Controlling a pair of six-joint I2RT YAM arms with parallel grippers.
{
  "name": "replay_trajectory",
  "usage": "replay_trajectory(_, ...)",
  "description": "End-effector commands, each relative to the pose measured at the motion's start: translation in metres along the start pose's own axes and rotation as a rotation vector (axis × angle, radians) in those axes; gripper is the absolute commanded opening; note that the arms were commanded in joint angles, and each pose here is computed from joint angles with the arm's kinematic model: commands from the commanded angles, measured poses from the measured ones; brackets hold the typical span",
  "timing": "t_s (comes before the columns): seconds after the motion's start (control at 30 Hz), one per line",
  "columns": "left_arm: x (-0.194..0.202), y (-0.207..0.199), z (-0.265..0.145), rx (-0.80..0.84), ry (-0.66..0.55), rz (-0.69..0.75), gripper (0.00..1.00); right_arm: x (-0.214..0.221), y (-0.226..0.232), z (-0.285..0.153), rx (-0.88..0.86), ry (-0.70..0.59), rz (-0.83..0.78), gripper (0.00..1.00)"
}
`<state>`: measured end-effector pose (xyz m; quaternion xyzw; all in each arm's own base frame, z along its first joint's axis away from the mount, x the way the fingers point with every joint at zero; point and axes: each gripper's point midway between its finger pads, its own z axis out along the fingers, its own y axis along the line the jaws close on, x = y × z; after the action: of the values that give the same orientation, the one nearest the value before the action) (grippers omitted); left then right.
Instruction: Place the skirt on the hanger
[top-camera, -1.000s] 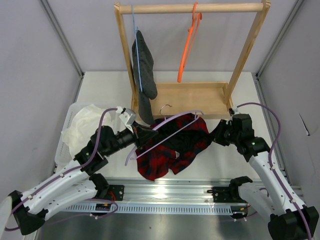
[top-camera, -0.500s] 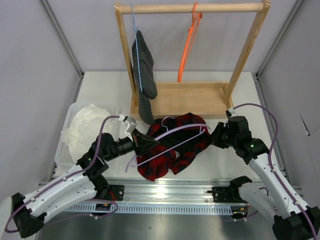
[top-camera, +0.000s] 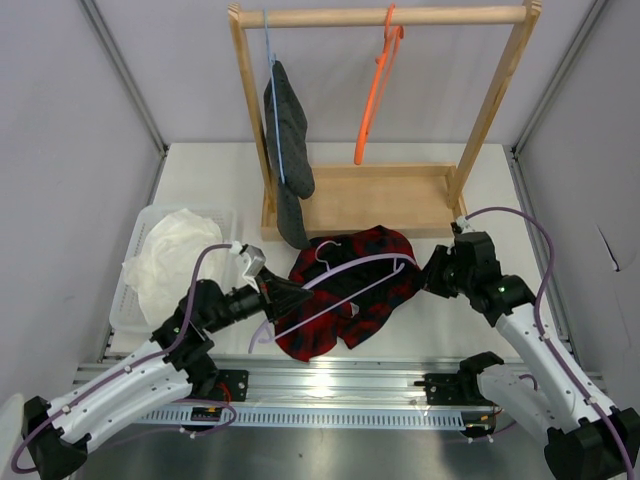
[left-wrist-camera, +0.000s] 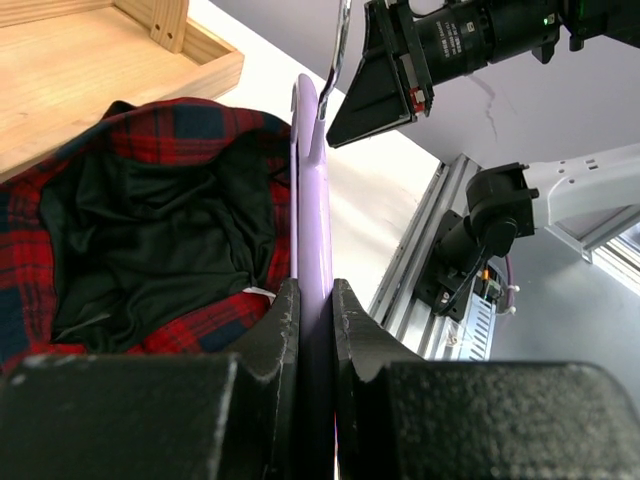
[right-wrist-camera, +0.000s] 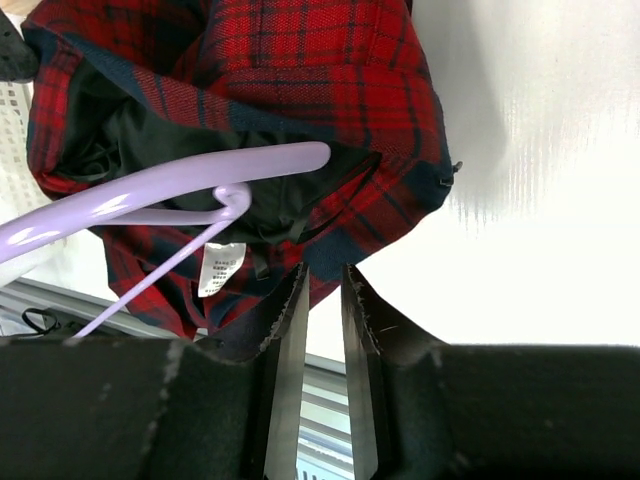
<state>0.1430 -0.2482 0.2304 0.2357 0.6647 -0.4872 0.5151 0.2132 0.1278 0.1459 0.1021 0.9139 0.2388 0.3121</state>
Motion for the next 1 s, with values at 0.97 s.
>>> replay_trajectory(0.97,-0.017,0.002,0.007,-0.014,-0.103,-0.036,0.00,-0.030,-0.048,0.074,0.151,-0.024,0.064,0.23)
